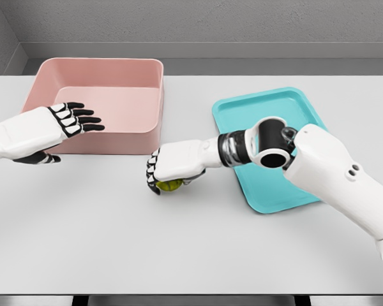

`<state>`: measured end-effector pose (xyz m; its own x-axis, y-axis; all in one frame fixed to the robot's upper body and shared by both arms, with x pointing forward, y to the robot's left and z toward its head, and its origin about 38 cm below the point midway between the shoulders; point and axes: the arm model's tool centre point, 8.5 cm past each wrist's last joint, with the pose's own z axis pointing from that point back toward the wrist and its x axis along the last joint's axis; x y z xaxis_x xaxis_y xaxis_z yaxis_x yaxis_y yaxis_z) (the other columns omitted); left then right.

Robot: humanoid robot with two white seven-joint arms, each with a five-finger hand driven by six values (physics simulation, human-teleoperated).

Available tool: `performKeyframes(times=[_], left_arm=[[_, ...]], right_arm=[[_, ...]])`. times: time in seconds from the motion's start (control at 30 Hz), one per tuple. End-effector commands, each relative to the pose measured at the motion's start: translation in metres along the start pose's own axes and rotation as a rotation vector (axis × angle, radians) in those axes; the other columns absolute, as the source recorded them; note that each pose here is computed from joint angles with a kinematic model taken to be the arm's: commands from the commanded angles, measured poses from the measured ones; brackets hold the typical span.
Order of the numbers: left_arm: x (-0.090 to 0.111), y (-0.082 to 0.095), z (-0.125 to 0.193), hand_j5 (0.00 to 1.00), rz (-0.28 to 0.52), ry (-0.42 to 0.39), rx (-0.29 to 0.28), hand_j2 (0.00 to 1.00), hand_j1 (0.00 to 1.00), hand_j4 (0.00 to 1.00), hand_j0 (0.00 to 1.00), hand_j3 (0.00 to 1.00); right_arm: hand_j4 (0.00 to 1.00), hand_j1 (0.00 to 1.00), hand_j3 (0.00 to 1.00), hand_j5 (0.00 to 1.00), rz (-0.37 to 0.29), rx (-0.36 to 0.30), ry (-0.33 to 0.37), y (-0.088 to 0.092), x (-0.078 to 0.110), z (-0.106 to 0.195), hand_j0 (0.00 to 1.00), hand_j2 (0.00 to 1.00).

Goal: Put the tennis from the blue tray into the pink basket with both arms

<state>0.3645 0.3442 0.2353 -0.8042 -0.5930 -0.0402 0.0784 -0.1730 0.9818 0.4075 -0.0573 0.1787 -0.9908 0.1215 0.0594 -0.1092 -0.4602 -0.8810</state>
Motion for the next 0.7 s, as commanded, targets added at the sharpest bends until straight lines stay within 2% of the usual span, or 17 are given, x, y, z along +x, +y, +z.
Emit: performKeyframes(times=[0.0, 0.3, 0.33, 0.37, 0.4, 0.43, 0.67], left_arm=[[-0.0004, 0.0008, 0.0006, 1.0, 0.004, 0.001, 0.003, 1.0, 1.0, 1.0, 1.0, 1.0], [-0.0008, 0.0015, 0.001, 1.0, 0.002, 0.002, 0.003, 1.0, 1.0, 1.0, 1.0, 1.0], [-0.0006, 0.0014, 0.0006, 1.0, 0.003, 0.001, 0.004, 1.0, 1.0, 1.0, 1.0, 1.0], [-0.0004, 0.0008, 0.0006, 1.0, 0.004, 0.001, 0.003, 1.0, 1.0, 1.0, 1.0, 1.0], [-0.0004, 0.0008, 0.0006, 1.0, 0.004, 0.001, 0.003, 1.0, 1.0, 1.0, 1.0, 1.0], [-0.0004, 0.0007, 0.0006, 1.0, 0.003, 0.001, 0.002, 1.0, 1.0, 1.0, 1.0, 1.0], [-0.0004, 0.0007, 0.0006, 1.0, 0.003, 0.001, 0.002, 1.0, 1.0, 1.0, 1.0, 1.0]], right_arm=[[0.49, 0.49, 0.49, 0.49, -0.018, 0.01, 0.002, 0.0044, -0.0022, -0.0049, 0.49, 0.49], [0.51, 0.51, 0.51, 0.51, -0.013, 0.029, -0.018, 0.0084, 0.0034, -0.0136, 0.51, 0.51], [0.56, 0.56, 0.56, 0.56, -0.012, 0.028, -0.019, 0.008, 0.0038, -0.0136, 0.56, 0.56], [0.69, 0.69, 0.69, 0.69, -0.014, 0.03, -0.017, 0.0088, 0.0031, -0.0131, 0.69, 0.69], [0.92, 0.92, 0.92, 0.92, -0.013, 0.028, -0.015, 0.0082, 0.0025, -0.0125, 0.92, 0.92], [0.99, 0.99, 0.99, 0.99, -0.012, 0.029, -0.014, 0.0083, 0.0025, -0.0125, 0.99, 0.99], [0.99, 0.99, 0.99, 0.99, -0.006, 0.023, -0.011, 0.0061, 0.0026, -0.0101, 0.99, 0.99]])
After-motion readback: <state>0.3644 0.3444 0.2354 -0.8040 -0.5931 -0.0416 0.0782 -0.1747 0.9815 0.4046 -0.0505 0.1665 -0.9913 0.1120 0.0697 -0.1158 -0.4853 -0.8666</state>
